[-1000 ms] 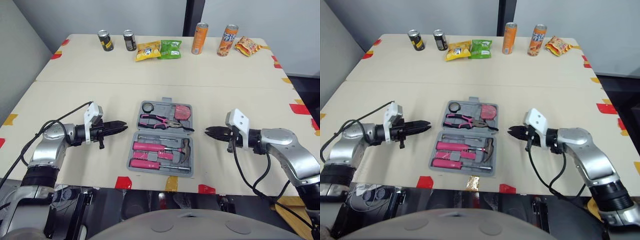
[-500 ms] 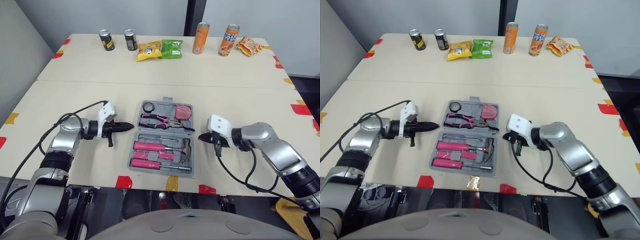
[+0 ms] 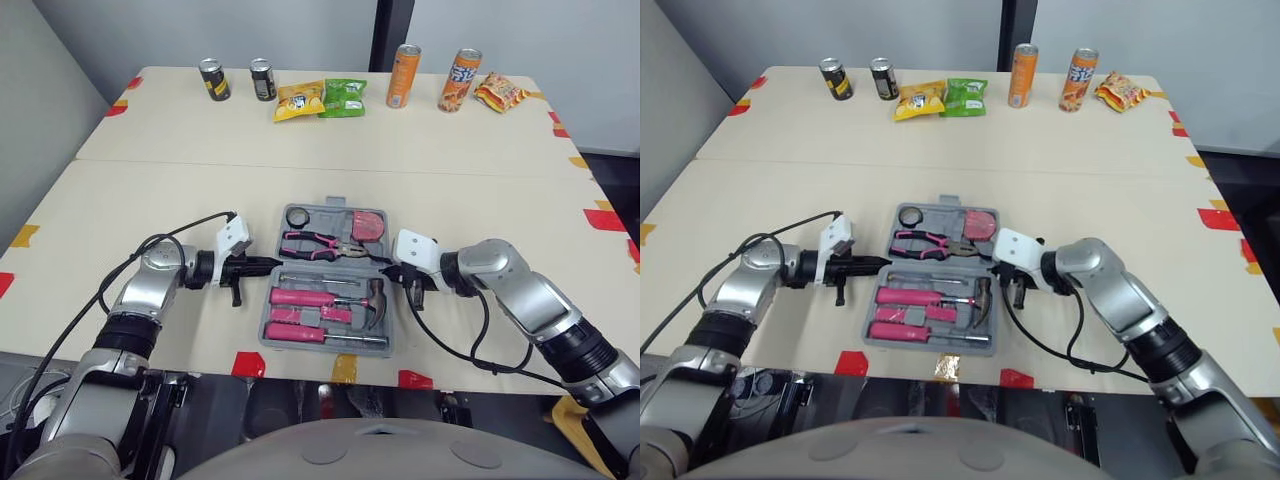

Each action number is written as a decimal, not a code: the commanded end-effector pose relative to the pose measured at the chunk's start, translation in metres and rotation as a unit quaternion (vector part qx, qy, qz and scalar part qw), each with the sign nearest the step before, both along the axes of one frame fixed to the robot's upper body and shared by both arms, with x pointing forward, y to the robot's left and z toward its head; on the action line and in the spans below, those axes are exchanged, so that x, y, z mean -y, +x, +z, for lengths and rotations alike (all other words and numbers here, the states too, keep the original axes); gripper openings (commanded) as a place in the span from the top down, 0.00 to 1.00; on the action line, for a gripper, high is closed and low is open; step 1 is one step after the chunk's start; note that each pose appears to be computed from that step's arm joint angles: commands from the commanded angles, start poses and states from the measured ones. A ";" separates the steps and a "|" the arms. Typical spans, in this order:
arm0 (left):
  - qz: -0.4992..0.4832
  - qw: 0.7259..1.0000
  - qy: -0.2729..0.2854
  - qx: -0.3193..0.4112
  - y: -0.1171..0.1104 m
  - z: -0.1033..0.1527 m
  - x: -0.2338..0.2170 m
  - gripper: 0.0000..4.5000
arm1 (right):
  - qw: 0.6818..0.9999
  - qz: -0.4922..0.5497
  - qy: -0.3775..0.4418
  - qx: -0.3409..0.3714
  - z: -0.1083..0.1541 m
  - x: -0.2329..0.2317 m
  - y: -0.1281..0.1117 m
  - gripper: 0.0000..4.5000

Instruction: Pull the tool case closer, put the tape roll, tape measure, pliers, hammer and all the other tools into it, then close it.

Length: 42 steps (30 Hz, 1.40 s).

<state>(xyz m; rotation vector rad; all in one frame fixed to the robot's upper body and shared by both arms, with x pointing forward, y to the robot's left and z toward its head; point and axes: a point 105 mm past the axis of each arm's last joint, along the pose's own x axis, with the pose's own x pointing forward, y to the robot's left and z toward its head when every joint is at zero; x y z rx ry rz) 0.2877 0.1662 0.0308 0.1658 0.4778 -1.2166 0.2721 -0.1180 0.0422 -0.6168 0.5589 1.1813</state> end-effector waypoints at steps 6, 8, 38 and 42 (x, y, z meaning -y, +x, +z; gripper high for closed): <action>-0.045 0.999 -0.027 0.007 -0.017 0.009 0.022 0.98 | 0.999 0.034 0.014 -0.028 0.001 -0.007 -0.029 1.00; -0.046 0.999 -0.027 0.004 -0.021 0.007 0.022 0.98 | 0.999 0.033 0.015 -0.034 0.000 -0.006 -0.035 1.00; 0.002 0.999 -0.031 0.013 -0.025 -0.002 0.011 0.98 | 1.000 -0.022 0.017 -0.012 0.002 0.010 -0.031 1.00; 0.023 0.995 -0.094 0.025 -0.029 0.017 -0.002 0.98 | 0.998 -0.044 0.046 -0.002 0.012 0.027 -0.029 1.00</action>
